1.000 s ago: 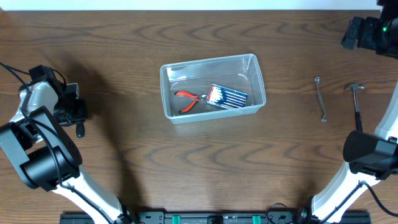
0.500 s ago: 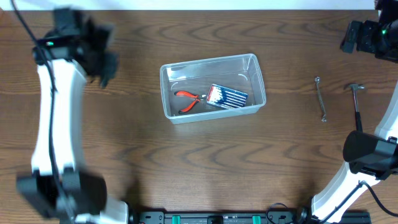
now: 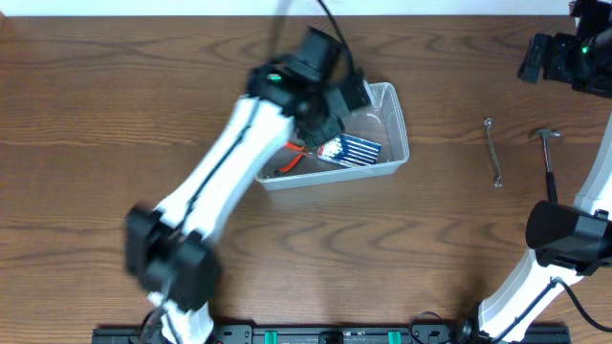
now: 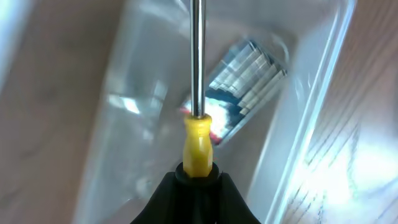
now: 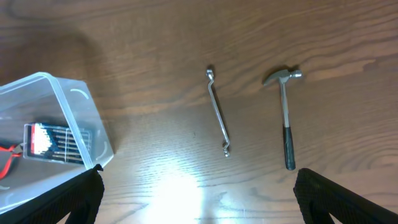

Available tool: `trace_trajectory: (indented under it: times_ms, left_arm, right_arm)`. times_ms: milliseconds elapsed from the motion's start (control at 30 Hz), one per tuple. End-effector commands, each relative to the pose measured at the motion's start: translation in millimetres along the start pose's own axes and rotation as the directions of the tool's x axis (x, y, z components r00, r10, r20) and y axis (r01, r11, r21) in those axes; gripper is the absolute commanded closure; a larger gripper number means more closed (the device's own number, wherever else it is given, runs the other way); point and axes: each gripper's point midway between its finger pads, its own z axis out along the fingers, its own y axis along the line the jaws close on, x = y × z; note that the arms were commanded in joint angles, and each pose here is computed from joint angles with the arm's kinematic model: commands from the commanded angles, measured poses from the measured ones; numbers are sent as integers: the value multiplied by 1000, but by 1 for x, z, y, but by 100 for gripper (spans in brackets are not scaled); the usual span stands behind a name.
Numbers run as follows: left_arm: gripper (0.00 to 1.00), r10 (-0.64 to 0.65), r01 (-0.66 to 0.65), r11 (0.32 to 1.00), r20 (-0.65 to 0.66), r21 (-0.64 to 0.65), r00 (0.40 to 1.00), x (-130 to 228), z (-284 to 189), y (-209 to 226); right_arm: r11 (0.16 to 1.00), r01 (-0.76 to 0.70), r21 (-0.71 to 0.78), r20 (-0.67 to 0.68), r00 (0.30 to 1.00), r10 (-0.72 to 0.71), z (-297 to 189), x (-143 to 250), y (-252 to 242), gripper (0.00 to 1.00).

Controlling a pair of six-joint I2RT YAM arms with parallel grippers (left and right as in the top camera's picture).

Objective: Pack container
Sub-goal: 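Carry the screwdriver with the left gripper and drop it into the container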

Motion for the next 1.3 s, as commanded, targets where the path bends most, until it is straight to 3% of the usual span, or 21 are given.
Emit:
trace_trajectory:
  times_ms: [0,167,367,400,467,633,800,900,1067,1267]
  left_arm:
    - [94,29,-23,998,-94,65,995,21,41,-3]
    - [94,-7,29,993,-186,117,983,50,83,1]
    - [94,-64,98,986,-240,133,969,75,97,10]
    - [87,-68,103,986,-242,133,968,77,97,11]
    - [66,-76,110,985,-244,130,967,80,97,13]
    - [45,-83,117,985,-244,126,966,82,96,16]
    - [41,-88,120,987,-255,111,963,83,91,18]
    - [41,-128,149,986,-245,70,961,76,68,21]
    - [31,-262,245,962,-168,-117,950,65,-24,34]
    - [22,-499,470,788,34,-398,866,101,-155,61]
  right_arm:
    - [1000,1,-12,-12,1000,-2,3,1,5,1]
    - [999,2,-35,-12,1000,-2,3,1,9,1]
    - [999,2,-37,-12,1000,-2,3,1,9,1]
    - [999,2,-37,-12,1000,-2,3,1,9,1]
    - [999,3,-37,-12,1000,-3,3,1,9,1]
    - [999,6,-37,-11,1000,-6,3,1,9,1]
    - [999,6,-37,-10,1000,-6,3,1,9,1]
    - [999,6,-37,-10,1000,-6,3,1,9,1]
    - [998,51,-38,6,999,-51,3,-3,12,1]
    - [966,249,-67,54,968,-246,-15,3,55,1]
